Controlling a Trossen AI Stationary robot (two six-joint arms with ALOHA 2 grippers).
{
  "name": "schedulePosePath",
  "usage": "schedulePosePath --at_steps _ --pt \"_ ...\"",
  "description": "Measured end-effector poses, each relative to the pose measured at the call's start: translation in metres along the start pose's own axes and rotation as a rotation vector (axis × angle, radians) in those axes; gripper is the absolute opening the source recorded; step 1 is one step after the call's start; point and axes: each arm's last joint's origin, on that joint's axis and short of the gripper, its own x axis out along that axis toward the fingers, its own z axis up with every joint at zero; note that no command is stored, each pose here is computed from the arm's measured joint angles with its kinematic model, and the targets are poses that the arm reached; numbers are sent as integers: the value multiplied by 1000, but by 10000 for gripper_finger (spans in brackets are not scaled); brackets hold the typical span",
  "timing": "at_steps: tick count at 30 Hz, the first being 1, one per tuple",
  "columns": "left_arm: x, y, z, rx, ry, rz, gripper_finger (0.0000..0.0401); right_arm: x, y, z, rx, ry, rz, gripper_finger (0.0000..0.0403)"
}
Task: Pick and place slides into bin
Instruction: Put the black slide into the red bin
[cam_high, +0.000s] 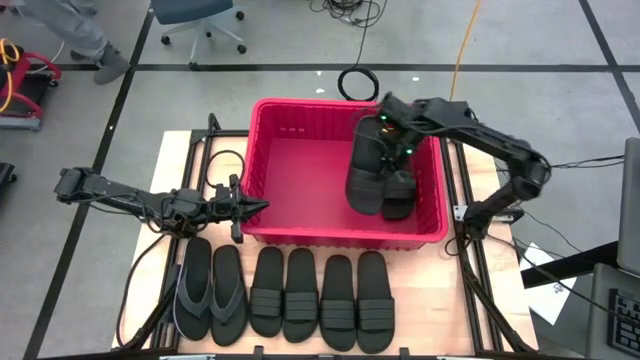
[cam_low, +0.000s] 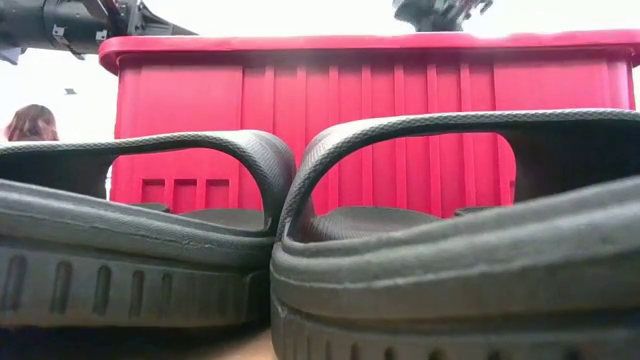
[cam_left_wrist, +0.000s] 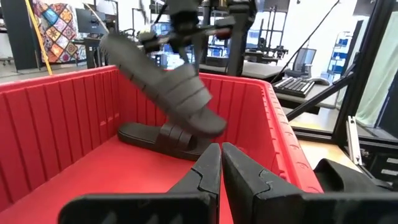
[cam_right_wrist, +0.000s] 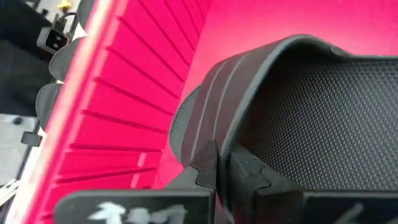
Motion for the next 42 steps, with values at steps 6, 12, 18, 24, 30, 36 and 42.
schedulePosePath --at_steps 6,12,18,24,30,36,42 --pt "0 0 0 77 0 -1 21 30 -41 -11 62 83 93 6" --pt "0 0 0 83 0 0 21 53 -78 -28 133 91 191 6" --pt "0 0 0 79 0 1 21 71 -103 -43 176 107 254 6" --pt "0 0 0 80 -1 3 21 89 -120 -56 221 148 289 6" --pt "0 0 0 84 0 5 21 101 -129 -61 254 170 294 6" --pt "0 0 0 85 -1 5 21 101 -139 -72 324 210 269 6" --pt "0 0 0 86 -1 5 21 94 -143 -80 356 246 249 6"
